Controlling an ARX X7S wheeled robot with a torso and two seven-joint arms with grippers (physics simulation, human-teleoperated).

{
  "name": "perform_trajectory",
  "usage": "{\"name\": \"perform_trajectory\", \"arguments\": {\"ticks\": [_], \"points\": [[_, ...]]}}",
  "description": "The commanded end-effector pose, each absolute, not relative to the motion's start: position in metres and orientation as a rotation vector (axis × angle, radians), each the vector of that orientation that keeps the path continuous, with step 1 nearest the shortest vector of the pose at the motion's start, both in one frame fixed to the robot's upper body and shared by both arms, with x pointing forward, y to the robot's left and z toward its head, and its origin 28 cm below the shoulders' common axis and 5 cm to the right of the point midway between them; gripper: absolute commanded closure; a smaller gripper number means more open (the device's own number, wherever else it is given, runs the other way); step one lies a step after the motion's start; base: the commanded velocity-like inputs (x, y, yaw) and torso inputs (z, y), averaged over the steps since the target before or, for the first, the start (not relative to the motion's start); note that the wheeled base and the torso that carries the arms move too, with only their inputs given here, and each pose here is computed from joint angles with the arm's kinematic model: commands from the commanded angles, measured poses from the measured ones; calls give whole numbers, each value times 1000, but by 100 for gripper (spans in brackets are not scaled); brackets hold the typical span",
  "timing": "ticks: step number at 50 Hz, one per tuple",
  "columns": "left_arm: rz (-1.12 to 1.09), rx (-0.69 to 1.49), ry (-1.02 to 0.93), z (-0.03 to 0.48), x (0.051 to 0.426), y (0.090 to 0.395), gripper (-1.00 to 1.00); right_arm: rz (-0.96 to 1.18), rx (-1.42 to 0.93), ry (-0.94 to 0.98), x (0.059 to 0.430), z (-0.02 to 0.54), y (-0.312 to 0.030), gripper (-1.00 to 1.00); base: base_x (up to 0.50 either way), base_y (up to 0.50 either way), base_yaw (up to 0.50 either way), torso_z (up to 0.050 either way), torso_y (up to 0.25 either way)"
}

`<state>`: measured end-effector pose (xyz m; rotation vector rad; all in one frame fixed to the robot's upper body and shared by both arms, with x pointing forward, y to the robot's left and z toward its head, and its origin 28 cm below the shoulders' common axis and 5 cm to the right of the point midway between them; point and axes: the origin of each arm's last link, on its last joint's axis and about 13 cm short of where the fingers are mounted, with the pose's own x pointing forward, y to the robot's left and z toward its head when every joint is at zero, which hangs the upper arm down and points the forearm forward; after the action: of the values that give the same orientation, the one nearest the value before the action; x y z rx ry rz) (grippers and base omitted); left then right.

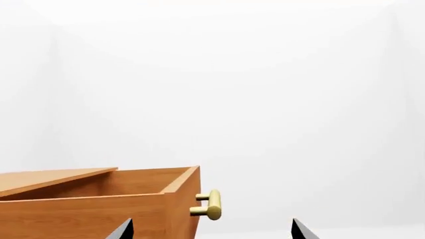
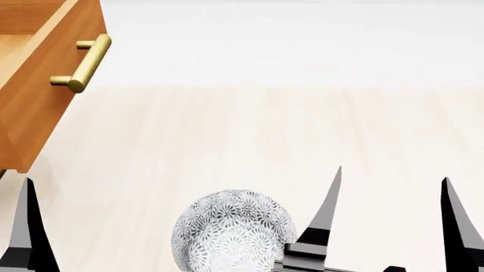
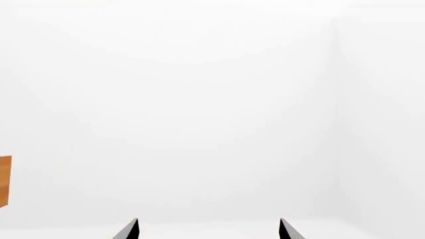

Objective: Put the bowl on top of the cabinet.

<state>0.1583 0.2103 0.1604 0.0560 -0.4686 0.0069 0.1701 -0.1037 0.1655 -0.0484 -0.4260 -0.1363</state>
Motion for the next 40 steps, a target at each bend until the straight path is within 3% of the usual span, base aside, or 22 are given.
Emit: {"name": "perform_trajectory", "arguments": {"ticks": [1,40], "points": [[6,55,-468,161,158,210,-100,-142,-76,-430,170,165,-104,-100,0,289,0,0,0],[9,50,-475,162,157,210,-100,-131,-99,-427,169,166,-103,-100,0,500,0,0,0]]}}
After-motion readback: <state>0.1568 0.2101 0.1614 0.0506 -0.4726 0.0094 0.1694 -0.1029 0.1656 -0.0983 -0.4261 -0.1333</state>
